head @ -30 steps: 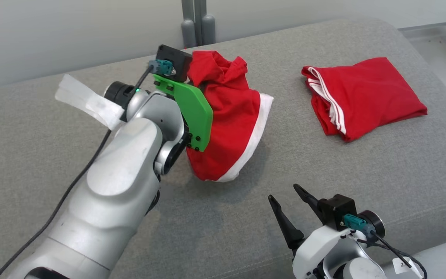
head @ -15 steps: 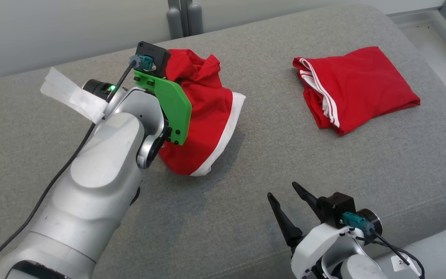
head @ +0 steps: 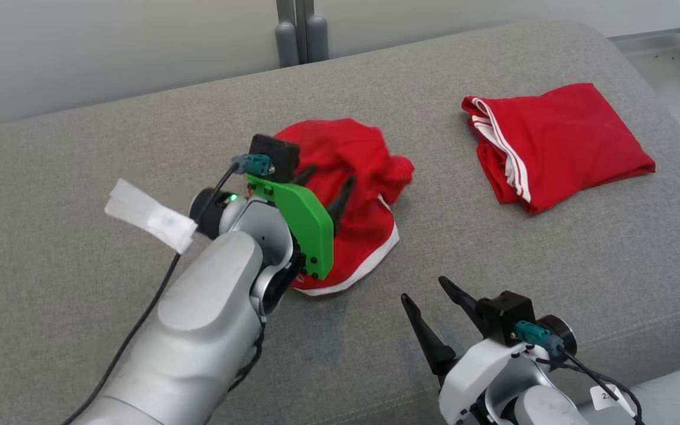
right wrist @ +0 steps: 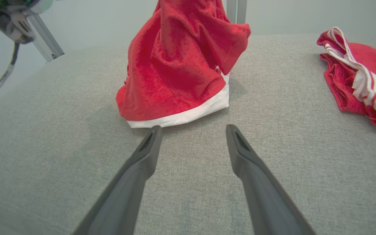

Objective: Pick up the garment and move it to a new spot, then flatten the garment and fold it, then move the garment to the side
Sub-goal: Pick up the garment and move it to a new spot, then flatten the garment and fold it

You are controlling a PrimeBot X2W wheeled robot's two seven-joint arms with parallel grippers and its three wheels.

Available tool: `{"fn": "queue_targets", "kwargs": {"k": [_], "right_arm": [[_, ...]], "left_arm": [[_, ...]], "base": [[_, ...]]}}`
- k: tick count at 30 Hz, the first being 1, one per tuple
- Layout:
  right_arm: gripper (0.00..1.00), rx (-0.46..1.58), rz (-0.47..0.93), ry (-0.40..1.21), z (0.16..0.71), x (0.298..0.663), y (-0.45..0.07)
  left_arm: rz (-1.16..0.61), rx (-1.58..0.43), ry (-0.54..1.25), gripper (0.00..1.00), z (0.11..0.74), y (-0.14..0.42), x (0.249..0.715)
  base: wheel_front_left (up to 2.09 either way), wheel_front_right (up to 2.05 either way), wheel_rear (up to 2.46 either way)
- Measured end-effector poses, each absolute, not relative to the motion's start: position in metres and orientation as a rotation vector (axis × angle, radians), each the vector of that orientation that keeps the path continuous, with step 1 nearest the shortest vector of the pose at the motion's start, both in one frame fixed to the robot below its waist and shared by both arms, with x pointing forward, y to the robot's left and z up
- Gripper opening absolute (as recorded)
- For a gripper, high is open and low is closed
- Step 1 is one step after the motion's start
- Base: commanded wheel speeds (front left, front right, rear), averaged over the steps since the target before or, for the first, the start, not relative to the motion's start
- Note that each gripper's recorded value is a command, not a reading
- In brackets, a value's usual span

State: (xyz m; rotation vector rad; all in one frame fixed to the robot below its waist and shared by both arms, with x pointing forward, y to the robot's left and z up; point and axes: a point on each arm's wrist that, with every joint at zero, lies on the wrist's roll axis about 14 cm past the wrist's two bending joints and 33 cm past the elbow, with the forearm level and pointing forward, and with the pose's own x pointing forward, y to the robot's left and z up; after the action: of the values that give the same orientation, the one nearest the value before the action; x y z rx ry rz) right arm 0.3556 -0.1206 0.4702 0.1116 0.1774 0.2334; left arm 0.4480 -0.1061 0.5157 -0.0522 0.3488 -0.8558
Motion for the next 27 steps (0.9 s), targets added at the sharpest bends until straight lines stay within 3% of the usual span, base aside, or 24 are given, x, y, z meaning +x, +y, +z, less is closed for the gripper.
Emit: {"fn": "queue_targets", "kwargs": {"k": [6,17,27], "right_arm": [[1.00,0.113,0.229,0.178,0.470,0.357,-0.122],[1.00,0.105,0.244,0.180,0.470,0.359,-0.118],[1.00,0.095,0.227,0.198,0.467,0.358,-0.123]], "left_arm": [[-0.851,-0.156,0.463,1.00,0.487,-0.102,0.430],[-0.550,-0.090,0.631,1.00,0.434,-0.015,0.446],[-0.542,-0.100,0.720,1.00,0.412,-0.018,0.443]], "base": [[0.00,0.00,0.00],[0.00,0.00,0.00],[0.00,0.00,0.00]]}}
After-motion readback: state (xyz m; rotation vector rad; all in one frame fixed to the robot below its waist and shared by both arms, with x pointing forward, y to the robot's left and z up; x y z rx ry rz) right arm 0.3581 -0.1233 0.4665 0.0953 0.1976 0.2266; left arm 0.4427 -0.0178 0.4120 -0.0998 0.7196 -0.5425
